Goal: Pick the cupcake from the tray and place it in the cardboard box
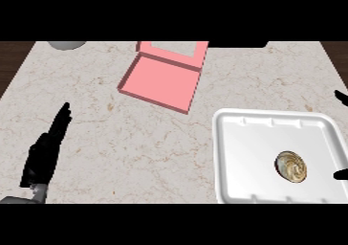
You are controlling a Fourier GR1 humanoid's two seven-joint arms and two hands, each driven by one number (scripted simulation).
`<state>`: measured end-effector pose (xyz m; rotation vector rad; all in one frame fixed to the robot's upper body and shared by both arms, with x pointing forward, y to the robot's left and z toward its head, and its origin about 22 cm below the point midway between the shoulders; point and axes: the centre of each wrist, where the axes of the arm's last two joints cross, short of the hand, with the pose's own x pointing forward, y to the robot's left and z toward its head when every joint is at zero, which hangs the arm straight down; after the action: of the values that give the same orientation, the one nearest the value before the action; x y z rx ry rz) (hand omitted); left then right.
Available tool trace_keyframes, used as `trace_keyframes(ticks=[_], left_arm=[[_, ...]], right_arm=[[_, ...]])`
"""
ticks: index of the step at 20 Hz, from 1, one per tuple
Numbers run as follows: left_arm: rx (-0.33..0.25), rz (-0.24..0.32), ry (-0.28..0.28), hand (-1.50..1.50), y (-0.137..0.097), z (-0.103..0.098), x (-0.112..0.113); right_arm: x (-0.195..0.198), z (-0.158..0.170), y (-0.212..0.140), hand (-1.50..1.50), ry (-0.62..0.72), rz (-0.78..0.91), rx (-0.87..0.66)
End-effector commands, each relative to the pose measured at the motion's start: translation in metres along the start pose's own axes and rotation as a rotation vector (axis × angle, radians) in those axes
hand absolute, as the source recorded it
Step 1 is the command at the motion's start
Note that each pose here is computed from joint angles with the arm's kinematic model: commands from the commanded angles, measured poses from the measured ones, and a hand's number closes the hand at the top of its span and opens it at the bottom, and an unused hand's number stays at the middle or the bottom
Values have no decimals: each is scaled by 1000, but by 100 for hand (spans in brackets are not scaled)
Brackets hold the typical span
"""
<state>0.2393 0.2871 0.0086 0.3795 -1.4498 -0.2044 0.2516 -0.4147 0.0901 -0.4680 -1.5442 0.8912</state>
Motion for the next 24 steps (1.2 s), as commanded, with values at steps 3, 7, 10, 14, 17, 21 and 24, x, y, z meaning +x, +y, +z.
trace_keyframes(ticks=[3,7,10,14,17,21,24], left_arm=[[-4,-2,-13,0,-7,-2,4],[11,-9,4,0,-10,-4,7],[12,-3,6,0,5,9,5],[14,12,-6,0,3,-17,17],[12,-3,-8,0,-8,-5,13],[1,9,12,0,20,-8,-4],[13,3,2,0,-6,17,16]], right_arm=[[27,-13,3,-150,141,230,311],[42,-5,-2,-150,175,241,413],[49,-3,32,-150,197,243,410],[47,-6,41,-150,249,251,370],[34,7,64,-150,277,278,396],[41,2,68,-150,308,299,405],[36,3,69,-150,320,303,387]])
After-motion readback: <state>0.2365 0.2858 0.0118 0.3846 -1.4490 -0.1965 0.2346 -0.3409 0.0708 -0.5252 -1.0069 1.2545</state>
